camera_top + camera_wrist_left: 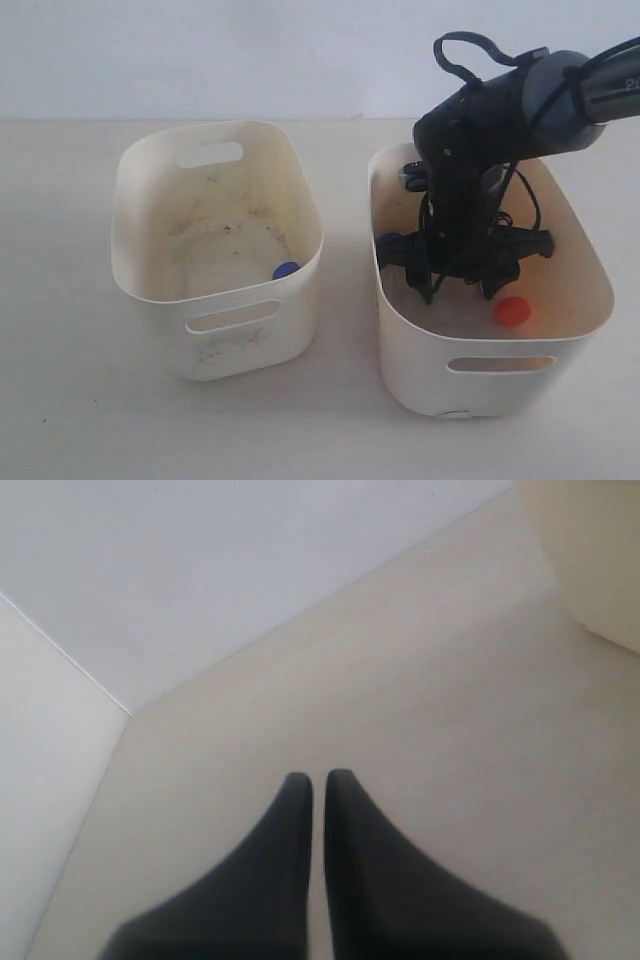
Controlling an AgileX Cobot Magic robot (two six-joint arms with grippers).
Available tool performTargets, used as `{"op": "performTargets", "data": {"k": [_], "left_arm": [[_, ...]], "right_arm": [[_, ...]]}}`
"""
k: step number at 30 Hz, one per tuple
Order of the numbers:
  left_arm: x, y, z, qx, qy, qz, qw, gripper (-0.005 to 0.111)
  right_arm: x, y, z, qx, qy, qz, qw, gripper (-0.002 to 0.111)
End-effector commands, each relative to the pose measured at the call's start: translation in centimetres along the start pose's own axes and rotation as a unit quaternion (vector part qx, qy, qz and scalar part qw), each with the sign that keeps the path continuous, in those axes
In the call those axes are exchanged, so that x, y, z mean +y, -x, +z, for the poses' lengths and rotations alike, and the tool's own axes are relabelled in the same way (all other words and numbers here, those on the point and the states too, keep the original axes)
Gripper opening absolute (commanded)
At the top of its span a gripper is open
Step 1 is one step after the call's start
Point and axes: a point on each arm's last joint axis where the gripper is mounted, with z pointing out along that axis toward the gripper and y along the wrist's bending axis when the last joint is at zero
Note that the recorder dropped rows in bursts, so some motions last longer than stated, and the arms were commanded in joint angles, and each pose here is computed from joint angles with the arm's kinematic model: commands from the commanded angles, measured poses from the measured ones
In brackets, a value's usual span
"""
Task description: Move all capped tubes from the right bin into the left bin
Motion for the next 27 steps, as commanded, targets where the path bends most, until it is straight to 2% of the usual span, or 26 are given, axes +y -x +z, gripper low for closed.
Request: {"op": "performTargets", "data": {"k": [1, 4, 8, 15, 27], "left_arm": [[0.1, 0.1, 0.0, -0.003, 0.0, -0.002, 1.0, 0.004], [0.1, 0.1, 0.0, -0.003, 0.0, -0.002, 1.0, 0.004], [0.1, 0.1, 0.0, -0.003, 0.0, -0.002, 1.0, 0.004], [0.1, 0.1, 0.0, -0.003, 0.0, -0.002, 1.0, 0.004], [0.1, 0.1, 0.0, -0.003, 0.0, -0.002, 1.0, 0.004]], "right_arm": [[0.2, 0.3, 1.0, -0.012, 0.008, -0.005, 1.0, 0.055], [0.2, 0.4, 0.9, -0.017, 0.009, -0.008, 1.0, 0.035], [0.2, 0.5, 0.9, -0.019, 0.011, -0.008, 1.0, 0.001], [-0.5, 0.6, -1.2, -0.034, -0.001, -0.015, 0.999, 0.0], [-3.3, 0.1, -11.5, -0.145, 0.05, -0.004, 0.988, 0.0]]}}
